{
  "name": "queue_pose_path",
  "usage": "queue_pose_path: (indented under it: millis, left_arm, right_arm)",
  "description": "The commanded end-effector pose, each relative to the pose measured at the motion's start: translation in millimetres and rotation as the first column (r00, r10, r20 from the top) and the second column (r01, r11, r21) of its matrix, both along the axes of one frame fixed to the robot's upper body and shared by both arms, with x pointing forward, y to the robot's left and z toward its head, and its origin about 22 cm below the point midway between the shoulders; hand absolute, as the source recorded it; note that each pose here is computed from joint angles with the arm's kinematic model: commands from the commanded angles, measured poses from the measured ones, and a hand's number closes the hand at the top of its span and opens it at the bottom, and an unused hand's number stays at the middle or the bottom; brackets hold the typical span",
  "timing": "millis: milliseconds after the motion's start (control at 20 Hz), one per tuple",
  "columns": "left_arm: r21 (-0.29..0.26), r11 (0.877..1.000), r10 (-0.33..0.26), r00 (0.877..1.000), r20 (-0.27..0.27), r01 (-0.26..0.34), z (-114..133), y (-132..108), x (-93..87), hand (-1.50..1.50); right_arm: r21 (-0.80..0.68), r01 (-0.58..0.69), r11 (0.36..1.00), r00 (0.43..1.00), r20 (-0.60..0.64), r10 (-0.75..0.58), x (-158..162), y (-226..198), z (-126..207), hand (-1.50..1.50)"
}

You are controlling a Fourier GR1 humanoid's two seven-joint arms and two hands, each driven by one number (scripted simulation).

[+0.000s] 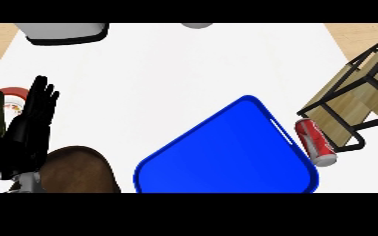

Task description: Pick the pear from the tray and place it in the tiered shelf

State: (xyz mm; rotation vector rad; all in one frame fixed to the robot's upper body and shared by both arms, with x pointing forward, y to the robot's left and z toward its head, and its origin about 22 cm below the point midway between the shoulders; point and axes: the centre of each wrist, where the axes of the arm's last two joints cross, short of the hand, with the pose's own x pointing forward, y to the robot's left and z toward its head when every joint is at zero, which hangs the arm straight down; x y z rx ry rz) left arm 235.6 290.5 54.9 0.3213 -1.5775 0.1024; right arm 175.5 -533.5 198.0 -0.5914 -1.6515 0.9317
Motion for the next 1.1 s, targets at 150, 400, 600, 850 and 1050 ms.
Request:
queue_pose_path:
  millis: [150, 400, 600, 850, 1050]
  left_arm:
    - [-0.001, 0.997, -0.078, 0.997, 0.005, 0.078, -4, -16, 18.1, 0.00]
    - [-0.016, 0.995, -0.103, 0.995, 0.007, 0.103, 3, -30, 10.0, 0.00]
    - [-0.002, 0.996, -0.087, 0.996, 0.017, 0.087, 15, -24, 29.2, 0.00]
    - [0.011, 0.994, -0.110, 0.994, 0.022, 0.110, 19, -28, 18.0, 0.00]
    - [0.004, 0.996, -0.089, 0.996, 0.024, 0.089, -1, -8, 21.5, 0.00]
  right_arm:
    - [0.090, 0.124, 0.988, 0.991, 0.044, -0.128, -35, -37, 34, 1.50]
    - [0.113, 0.151, 0.982, 0.985, 0.066, -0.159, -13, -29, 25, 1.50]
    - [0.152, 0.161, 0.975, 0.985, 0.042, -0.169, 4, -31, 14, 1.50]
    - [0.170, 0.166, 0.971, 0.982, 0.065, -0.179, 47, -18, 1, 1.50]
    - [0.192, 0.168, 0.967, 0.976, 0.102, -0.190, 66, -7, -18, 1.50]
